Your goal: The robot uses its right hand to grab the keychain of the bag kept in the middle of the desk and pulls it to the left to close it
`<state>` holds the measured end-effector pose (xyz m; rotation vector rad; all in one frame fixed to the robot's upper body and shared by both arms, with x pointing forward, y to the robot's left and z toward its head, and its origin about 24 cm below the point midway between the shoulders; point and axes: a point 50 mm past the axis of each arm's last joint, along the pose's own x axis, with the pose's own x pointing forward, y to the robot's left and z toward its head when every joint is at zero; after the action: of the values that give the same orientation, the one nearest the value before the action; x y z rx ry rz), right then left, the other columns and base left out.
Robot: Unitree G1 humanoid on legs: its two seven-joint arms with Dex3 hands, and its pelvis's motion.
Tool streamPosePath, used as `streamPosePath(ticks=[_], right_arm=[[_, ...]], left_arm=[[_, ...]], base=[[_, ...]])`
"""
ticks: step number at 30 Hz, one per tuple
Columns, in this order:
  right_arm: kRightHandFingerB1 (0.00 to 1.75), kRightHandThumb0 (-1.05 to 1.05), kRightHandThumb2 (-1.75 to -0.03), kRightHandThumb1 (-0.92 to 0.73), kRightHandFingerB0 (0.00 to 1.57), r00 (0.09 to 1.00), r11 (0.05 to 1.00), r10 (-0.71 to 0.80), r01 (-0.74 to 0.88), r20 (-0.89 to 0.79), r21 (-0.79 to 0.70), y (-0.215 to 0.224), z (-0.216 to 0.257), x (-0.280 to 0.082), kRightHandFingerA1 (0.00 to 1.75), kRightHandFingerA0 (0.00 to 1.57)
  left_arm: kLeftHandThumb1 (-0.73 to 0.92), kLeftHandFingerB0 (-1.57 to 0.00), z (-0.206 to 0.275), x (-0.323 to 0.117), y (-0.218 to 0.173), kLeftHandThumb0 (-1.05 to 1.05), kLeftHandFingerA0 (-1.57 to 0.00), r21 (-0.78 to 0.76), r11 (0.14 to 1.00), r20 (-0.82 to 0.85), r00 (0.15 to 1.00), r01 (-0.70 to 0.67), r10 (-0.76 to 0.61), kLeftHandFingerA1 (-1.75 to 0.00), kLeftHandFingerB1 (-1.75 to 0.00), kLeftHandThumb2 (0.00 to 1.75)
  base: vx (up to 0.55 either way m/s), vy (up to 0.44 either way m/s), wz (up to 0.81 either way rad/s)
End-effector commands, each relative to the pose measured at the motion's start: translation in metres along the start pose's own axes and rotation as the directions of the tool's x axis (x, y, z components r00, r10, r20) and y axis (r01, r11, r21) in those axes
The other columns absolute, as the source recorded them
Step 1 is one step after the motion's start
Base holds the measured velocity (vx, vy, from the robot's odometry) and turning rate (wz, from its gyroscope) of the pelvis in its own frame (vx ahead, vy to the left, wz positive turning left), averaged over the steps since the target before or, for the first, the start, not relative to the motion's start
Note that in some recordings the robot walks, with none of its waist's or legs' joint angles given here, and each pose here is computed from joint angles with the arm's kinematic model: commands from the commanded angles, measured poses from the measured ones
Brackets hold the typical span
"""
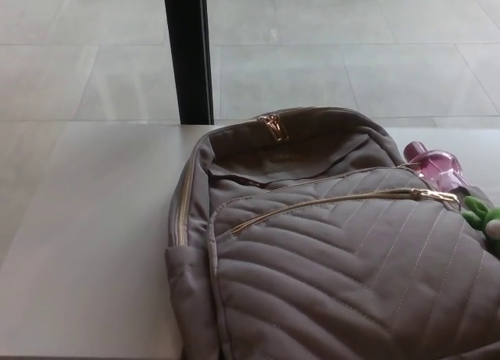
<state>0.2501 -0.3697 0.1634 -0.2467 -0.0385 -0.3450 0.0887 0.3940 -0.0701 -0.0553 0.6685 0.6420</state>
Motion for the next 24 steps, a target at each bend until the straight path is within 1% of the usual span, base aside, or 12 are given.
streamPosePath(ticks=[1, 2, 3, 5, 8, 9, 10, 11, 12, 22, 23, 24], right_arm=[[0.32, -0.78, -0.94, -0.59, 0.04, 0.957, 0.949, 0.287, -0.291, -0.048, -0.126, 0.044, 0.018, 0.010, 0.48, 0.25], [0.25, -0.74, -0.62, -0.76, 0.07, 0.938, 0.923, 0.344, -0.346, -0.042, -0.169, 0.049, 0.016, 0.010, 0.38, 0.28], [0.31, -0.80, -0.95, -0.59, 0.05, 0.935, 0.914, 0.350, -0.356, -0.063, -0.196, 0.053, 0.015, 0.011, 0.50, 0.25], [0.34, -0.78, -0.97, -0.60, 0.04, 0.922, 0.888, 0.382, -0.385, -0.065, -0.252, 0.058, 0.015, 0.012, 0.52, 0.26], [0.42, -0.78, -0.91, -0.56, 0.14, 0.908, 0.874, 0.408, -0.417, -0.092, -0.247, 0.070, 0.012, 0.014, 0.59, 0.38], [0.29, -0.73, -0.61, -0.69, 0.20, 0.903, 0.868, 0.419, -0.428, -0.093, -0.250, 0.073, 0.011, 0.014, 0.52, 0.43], [0.42, -0.83, -0.92, -0.58, 0.15, 0.901, 0.863, 0.421, -0.433, -0.103, -0.260, 0.075, 0.010, 0.014, 0.61, 0.42], [0.43, -0.76, -0.93, -0.55, 0.12, 0.895, 0.853, 0.434, -0.444, -0.101, -0.273, 0.077, 0.010, 0.014, 0.63, 0.41], [0.30, -0.72, -0.61, -0.68, 0.21, 0.897, 0.851, 0.431, -0.442, -0.104, -0.283, 0.077, 0.009, 0.014, 0.57, 0.46], [0.33, -0.68, -0.61, -0.68, 0.33, 0.898, 0.762, 0.414, -0.433, -0.151, -0.481, 0.076, 0.003, 0.015, 0.57, 0.51], [0.47, -0.71, -0.93, -0.56, 0.27, 0.898, 0.757, 0.414, -0.432, -0.151, -0.490, 0.076, 0.003, 0.015, 0.64, 0.48], [0.34, -0.66, -0.62, -0.71, 0.35, 0.896, 0.746, 0.418, -0.432, -0.148, -0.507, 0.076, 0.003, 0.014, 0.60, 0.55]], left_arm=[[0.30, -0.44, 0.005, -0.001, 0.007, -0.98, -0.82, 0.014, 1.000, 0.021, 1.000, -0.012, 0.012, -1.23, -0.98, 0.97], [0.30, -0.43, 0.005, -0.001, 0.007, -0.97, -0.83, 0.011, 1.000, 0.021, 1.000, -0.011, 0.010, -1.24, -0.96, 0.97], [0.30, -0.42, 0.004, -0.002, 0.007, -1.00, -0.81, 0.024, 1.000, 0.023, 1.000, -0.010, 0.010, -1.24, -0.97, 0.98], [0.30, -0.42, 0.004, -0.002, 0.007, -1.00, -0.82, 0.021, 1.000, 0.021, 1.000, -0.009, 0.009, -1.24, -0.98, 0.98], [0.31, -0.42, 0.005, -0.002, 0.007, -0.97, -0.76, 0.047, 0.999, 0.028, 1.000, -0.001, 0.000, -1.23, -0.96, 0.96], [0.30, -0.43, 0.005, -0.002, 0.007, -0.96, -0.78, 0.029, 1.000, 0.029, 1.000, 0.002, -0.003, -1.22, -0.95, 0.97], [0.41, -0.38, 0.004, -0.002, 0.007, -0.95, -0.74, 0.027, 1.000, 0.027, 1.000, 0.001, -0.001, -1.30, -1.06, 0.75], [0.29, -0.43, 0.004, -0.002, 0.008, -0.97, -0.83, 0.013, 1.000, 0.023, 1.000, -0.004, 0.004, -1.24, -0.96, 0.97], [0.29, -0.43, 0.006, -0.001, 0.008, -0.96, -0.83, 0.019, 1.000, 0.024, 1.000, -0.007, 0.007, -1.23, -0.96, 0.98], [0.30, -0.44, 0.008, -0.001, 0.010, -0.99, -0.80, 0.026, 1.000, 0.027, 1.000, -0.011, 0.011, -1.24, -0.98, 0.97], [0.29, -0.45, 0.008, -0.001, 0.010, -0.99, -0.80, 0.023, 1.000, 0.030, 1.000, -0.008, 0.008, -1.25, -1.00, 0.98], [0.29, -0.44, 0.009, -0.001, 0.009, -0.97, -0.83, 0.020, 1.000, 0.034, 0.999, -0.005, 0.005, -1.25, -0.99, 0.99]], base=[[0.00, 0.000, 0.00], [0.00, 0.000, 0.00], [0.00, 0.000, 0.00], [0.00, 0.000, 0.00], [0.00, 0.000, 0.00], [0.00, 0.000, 0.00], [0.00, 0.000, 0.00], [0.00, 0.000, 0.00], [0.00, 0.000, 0.00], [0.00, 0.000, 0.00], [0.00, 0.000, 0.00], [0.00, 0.000, 0.00]])
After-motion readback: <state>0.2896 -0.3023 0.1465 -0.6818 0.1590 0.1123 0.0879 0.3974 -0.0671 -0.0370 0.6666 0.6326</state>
